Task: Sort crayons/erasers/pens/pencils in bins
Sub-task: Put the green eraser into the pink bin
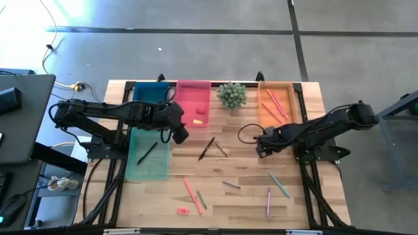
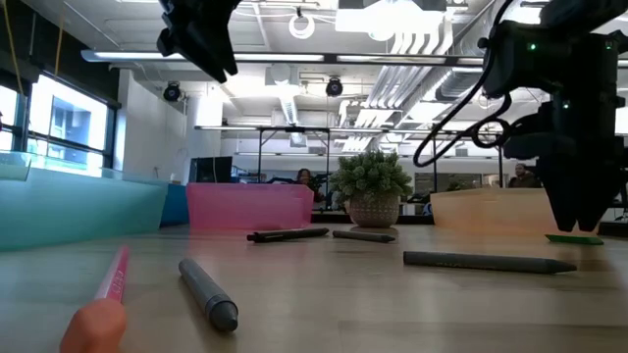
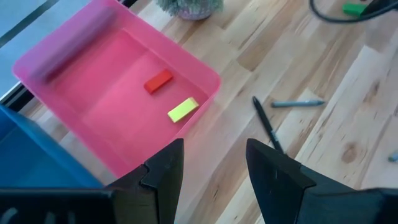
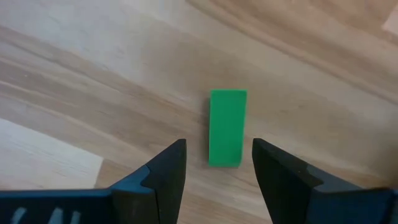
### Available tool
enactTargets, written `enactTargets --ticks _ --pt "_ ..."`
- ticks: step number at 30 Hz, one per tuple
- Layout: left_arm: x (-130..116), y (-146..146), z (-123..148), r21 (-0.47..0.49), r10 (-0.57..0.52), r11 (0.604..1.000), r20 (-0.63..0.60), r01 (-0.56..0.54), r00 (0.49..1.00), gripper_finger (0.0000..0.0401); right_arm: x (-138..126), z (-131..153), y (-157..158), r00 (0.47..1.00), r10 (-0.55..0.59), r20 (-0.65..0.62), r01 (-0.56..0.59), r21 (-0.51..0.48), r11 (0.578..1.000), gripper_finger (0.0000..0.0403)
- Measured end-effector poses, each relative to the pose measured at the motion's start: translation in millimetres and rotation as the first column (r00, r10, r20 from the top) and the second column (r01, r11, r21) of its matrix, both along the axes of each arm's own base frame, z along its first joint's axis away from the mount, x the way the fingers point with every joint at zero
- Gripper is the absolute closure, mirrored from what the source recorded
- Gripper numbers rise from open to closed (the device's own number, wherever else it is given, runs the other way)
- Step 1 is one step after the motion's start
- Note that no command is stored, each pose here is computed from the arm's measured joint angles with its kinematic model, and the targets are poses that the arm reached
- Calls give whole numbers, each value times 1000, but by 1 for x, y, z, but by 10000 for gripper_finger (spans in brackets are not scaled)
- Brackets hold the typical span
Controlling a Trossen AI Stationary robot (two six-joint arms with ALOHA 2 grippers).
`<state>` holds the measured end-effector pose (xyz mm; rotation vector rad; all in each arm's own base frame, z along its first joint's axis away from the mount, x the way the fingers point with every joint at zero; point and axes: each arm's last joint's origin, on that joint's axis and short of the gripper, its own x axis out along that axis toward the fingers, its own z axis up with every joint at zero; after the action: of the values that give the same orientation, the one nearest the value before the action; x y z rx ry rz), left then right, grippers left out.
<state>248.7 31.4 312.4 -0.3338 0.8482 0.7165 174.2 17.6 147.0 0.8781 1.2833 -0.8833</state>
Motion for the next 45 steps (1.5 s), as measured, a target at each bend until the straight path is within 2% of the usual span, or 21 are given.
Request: enactTargets --ticks 8,16,20,27,32,38,41,45 --pt "0 0 0 14 9 1000 1 -9 1000 240 2 -16 1 995 2 -98 1 33 999 234" --pt "0 0 0 14 8 1000 1 -8 1000 240 5 -18 2 997 8 -81 -5 43 999 320" --pt "-1 0 0 3 12 1000 -2 -12 1000 240 6 -17 2 996 9 -84 -5 45 999 343" --pt "-3 14 -2 -182 27 983 20 -23 999 240 14 -10 3 995 73 -67 -70 45 997 349" --pt "-5 28 -3 -259 43 965 32 -33 999 240 26 -1 5 993 119 22 -120 52 991 349" --pt "-10 44 -3 -301 84 951 43 -67 996 240 47 13 7 964 190 185 -197 22 980 350" --pt "-12 50 -3 -310 102 947 46 -83 994 240 61 25 8 933 228 279 -231 -21 973 350" --pt "-12 54 -2 -317 98 945 57 -75 994 240 74 43 8 896 286 341 -266 -105 958 350"
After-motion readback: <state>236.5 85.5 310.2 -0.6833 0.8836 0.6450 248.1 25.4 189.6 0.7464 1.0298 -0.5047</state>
